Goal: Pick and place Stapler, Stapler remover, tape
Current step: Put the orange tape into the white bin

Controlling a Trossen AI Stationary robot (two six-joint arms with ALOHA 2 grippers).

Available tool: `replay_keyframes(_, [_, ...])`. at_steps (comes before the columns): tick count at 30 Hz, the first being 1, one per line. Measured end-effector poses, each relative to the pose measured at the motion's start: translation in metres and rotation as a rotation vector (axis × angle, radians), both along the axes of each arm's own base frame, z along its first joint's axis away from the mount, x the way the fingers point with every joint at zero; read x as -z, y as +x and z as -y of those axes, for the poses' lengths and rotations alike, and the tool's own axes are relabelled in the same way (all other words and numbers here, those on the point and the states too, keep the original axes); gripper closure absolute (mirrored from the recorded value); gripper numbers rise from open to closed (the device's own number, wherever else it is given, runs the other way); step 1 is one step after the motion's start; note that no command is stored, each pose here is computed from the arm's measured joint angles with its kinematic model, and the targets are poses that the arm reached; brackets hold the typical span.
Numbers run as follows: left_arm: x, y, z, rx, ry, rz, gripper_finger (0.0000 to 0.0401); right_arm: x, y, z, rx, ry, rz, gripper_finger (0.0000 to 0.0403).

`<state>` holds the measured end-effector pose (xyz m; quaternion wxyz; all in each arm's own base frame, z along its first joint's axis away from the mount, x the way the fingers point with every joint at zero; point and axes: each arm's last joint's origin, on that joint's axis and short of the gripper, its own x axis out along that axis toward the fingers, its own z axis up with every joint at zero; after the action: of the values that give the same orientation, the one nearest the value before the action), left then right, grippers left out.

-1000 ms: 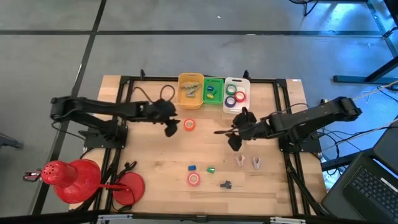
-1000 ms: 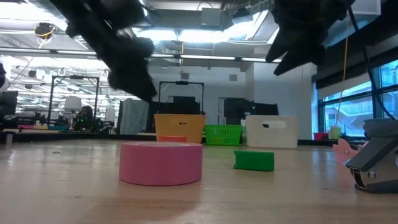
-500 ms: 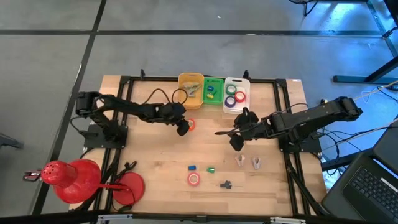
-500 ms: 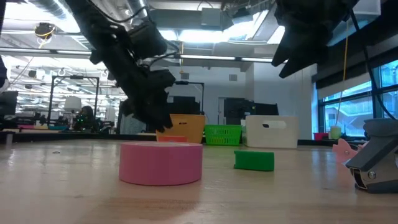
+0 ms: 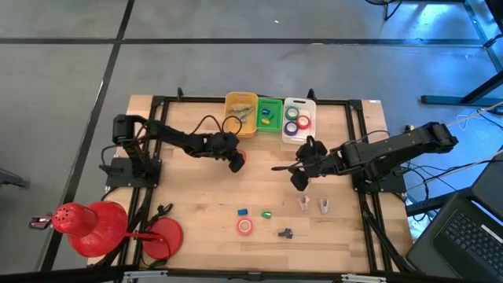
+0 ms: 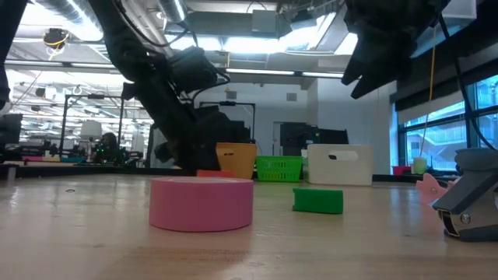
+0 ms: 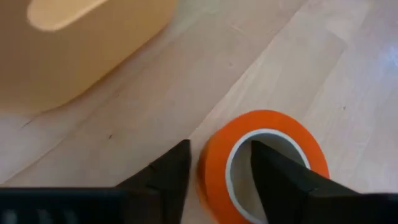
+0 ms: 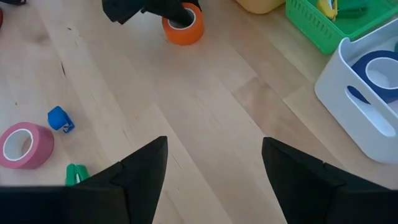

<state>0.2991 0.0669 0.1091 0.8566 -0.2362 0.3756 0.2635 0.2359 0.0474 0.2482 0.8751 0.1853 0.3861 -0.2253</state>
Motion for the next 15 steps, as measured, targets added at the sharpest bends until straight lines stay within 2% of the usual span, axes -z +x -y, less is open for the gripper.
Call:
replay_keyframes(4, [-0.003,0.0,0.003,0.025,-0.036,0.015,0.0357,0.0,0.0,0.0,0.001,-0.001,-0.004,0.014])
replay_keyframes(5, [-0.003,0.001,0.004,0.038,-0.053,0.024,0.0365,0.0,0.0,0.0,0.001,-0.001,-0.006,0.014])
replay_keyframes(11, [-0.014,0.002,0.008,0.061,-0.162,0.111,0.0365,0.001,-0.001,0.0,0.0,0.001,-0.01,0.014])
replay_keyframes(15, [-0.04,0.008,0.008,0.094,-0.154,0.291,0.0365,0.001,-0.001,0.0,-0.003,0.025,-0.01,0.014])
